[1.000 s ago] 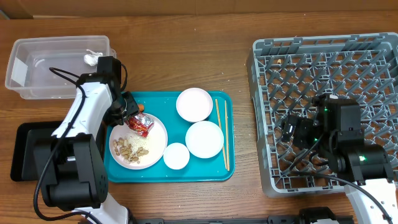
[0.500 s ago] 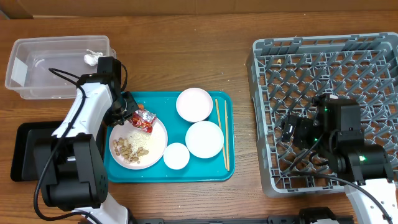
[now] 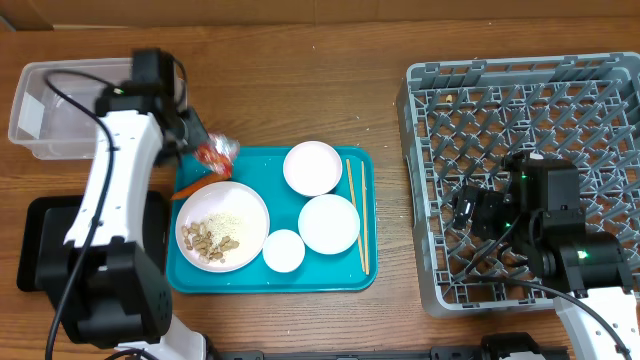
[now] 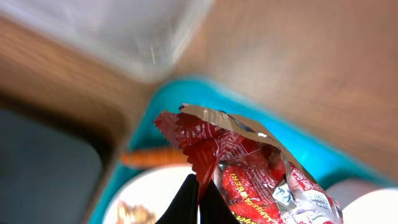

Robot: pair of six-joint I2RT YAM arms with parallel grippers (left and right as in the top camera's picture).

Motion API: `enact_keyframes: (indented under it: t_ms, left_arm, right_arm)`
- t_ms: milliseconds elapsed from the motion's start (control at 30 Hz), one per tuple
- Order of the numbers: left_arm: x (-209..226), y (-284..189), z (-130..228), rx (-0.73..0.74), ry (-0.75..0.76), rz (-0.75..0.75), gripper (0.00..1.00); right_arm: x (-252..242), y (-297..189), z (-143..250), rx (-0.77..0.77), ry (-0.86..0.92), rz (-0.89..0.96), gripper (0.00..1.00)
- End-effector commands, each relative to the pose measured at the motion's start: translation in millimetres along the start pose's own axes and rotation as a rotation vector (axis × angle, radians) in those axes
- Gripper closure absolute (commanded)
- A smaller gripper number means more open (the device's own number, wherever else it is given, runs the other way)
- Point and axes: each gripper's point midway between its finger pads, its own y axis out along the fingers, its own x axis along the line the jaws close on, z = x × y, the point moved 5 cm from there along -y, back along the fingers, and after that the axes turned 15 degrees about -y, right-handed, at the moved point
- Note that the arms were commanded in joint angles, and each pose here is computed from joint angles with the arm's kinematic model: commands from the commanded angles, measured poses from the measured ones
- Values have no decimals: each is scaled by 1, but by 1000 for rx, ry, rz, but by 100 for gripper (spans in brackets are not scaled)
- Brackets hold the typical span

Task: Sort waste into correct bins and load items into the dishwasher
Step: 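Move the wrapper left and release it into the clear bin, then grasp the white cup on the tray with the left gripper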

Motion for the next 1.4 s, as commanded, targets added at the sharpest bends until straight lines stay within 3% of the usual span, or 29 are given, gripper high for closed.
enact_keyframes:
  t_ms: [0, 300, 533, 633, 867, 1233, 1267, 1300, 1367]
  left_arm:
    - [9, -32, -42, -179, -43, 10, 96]
    - [36, -33, -93, -322, -186, 44, 95]
    - [52, -33, -104, -362, -221, -3, 49]
    - [54, -31, -100, -338, -218, -12, 46]
    - [40, -22, -48, -46, -149, 55, 47]
    - [0, -36, 70, 337, 271, -1, 47]
    - [-1, -41, 90, 388, 335, -40, 49]
    - [-2, -46, 106, 424, 383, -74, 63]
    - [-3, -51, 120, 438, 416, -121, 67]
  right_arm:
    - [-2, -8, -10, -38, 0, 13, 0]
    - [-2, -8, -10, -38, 0, 13, 0]
    - [-2, -8, -8, -29, 0, 13, 0]
    - [-2, -8, -7, -26, 1, 13, 0]
    - [-2, -8, -10, -42, 0, 12, 0]
    - [-2, -8, -11, -44, 0, 13, 0]
    - [-2, -8, -11, -43, 0, 13, 0]
    - [-2, -8, -11, -43, -1, 15, 0]
    - [-4, -8, -10, -42, 0, 27, 0]
